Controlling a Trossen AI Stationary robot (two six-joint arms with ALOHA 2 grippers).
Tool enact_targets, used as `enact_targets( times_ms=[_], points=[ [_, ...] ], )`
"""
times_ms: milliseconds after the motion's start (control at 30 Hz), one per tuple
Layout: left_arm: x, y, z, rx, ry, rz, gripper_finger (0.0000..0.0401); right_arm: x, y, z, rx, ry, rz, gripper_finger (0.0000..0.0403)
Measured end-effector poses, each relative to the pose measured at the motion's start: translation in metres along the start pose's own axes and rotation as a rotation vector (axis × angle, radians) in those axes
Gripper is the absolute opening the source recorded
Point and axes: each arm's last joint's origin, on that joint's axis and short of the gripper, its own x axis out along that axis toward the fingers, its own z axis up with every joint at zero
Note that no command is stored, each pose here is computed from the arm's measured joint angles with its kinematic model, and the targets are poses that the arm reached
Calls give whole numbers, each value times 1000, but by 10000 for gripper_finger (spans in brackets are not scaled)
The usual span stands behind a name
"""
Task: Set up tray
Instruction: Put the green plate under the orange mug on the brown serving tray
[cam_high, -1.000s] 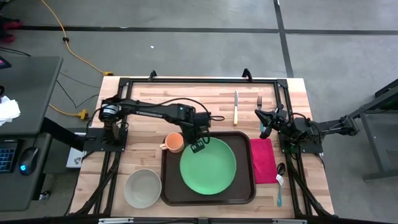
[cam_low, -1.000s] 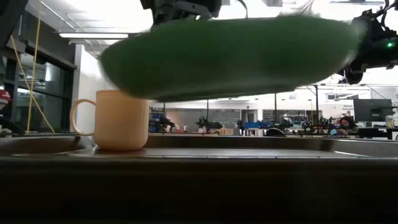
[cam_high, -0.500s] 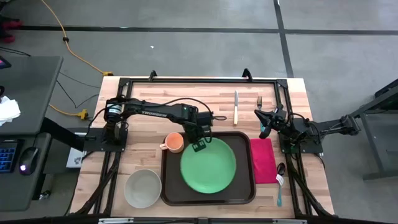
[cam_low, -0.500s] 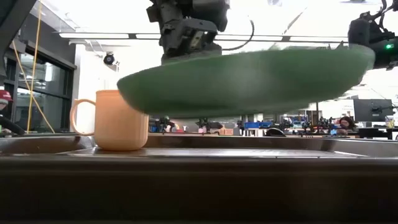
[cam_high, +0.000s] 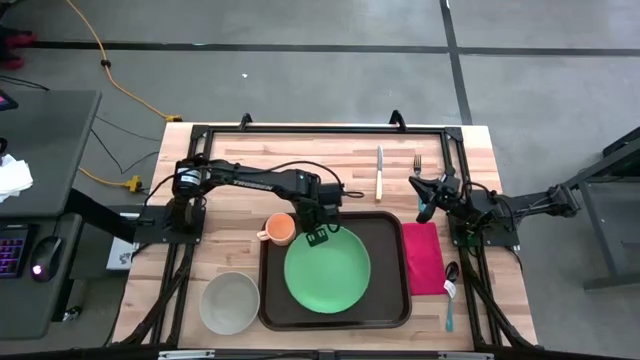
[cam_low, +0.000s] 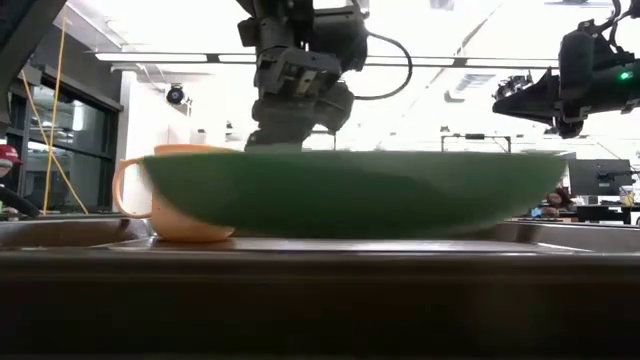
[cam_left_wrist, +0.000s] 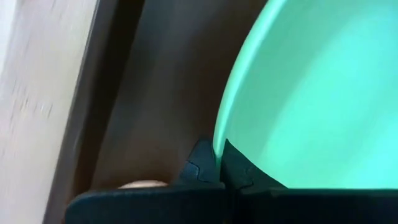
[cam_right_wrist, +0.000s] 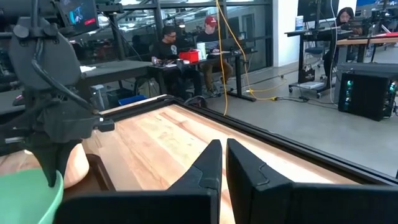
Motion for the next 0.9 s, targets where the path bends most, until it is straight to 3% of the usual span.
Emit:
enact_targets(
  times_ms=[900],
  points=[
    [23,5,5,0,35,34,13,0,0,0,2,-3,1,0]
  ],
)
